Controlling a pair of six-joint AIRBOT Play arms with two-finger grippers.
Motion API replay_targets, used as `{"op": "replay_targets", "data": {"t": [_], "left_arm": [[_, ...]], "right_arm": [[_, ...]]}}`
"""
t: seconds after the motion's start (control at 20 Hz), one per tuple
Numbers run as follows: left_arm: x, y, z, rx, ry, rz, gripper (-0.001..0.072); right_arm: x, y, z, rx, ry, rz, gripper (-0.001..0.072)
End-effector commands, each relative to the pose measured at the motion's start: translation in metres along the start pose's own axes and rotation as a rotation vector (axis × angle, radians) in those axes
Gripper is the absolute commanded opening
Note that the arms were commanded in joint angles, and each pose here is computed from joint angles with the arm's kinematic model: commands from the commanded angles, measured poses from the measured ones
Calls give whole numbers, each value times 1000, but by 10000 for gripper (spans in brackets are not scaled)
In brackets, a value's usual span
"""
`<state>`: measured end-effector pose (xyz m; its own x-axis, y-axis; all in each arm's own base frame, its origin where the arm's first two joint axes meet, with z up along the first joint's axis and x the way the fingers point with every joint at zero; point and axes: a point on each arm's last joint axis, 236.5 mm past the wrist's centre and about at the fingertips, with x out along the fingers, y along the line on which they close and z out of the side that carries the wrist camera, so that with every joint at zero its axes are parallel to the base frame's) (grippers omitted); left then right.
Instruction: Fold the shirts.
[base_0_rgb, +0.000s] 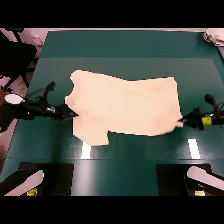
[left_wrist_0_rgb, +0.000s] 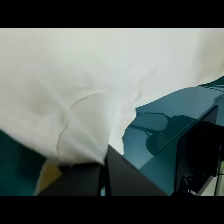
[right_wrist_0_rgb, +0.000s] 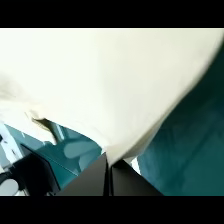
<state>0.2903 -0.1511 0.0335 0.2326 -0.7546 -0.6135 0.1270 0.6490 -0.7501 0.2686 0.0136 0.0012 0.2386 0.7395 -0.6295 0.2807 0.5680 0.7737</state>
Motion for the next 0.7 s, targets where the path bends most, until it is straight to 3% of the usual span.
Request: {"op": "replay_targets", "data": {"t": [0.0,0.25,0.65], "left_arm": [[-44,-55,30,204,-160,-2,20],[-140,-164,61,489,-501,13,20],[-307,-338,43,923,-1013,55,21]], "right_arm": [[-45,100,34,-208,-262,195,23],[-124,209,27,-536,-574,185,22],[-237,363,-65,-1045,-1080,44,23]]}}
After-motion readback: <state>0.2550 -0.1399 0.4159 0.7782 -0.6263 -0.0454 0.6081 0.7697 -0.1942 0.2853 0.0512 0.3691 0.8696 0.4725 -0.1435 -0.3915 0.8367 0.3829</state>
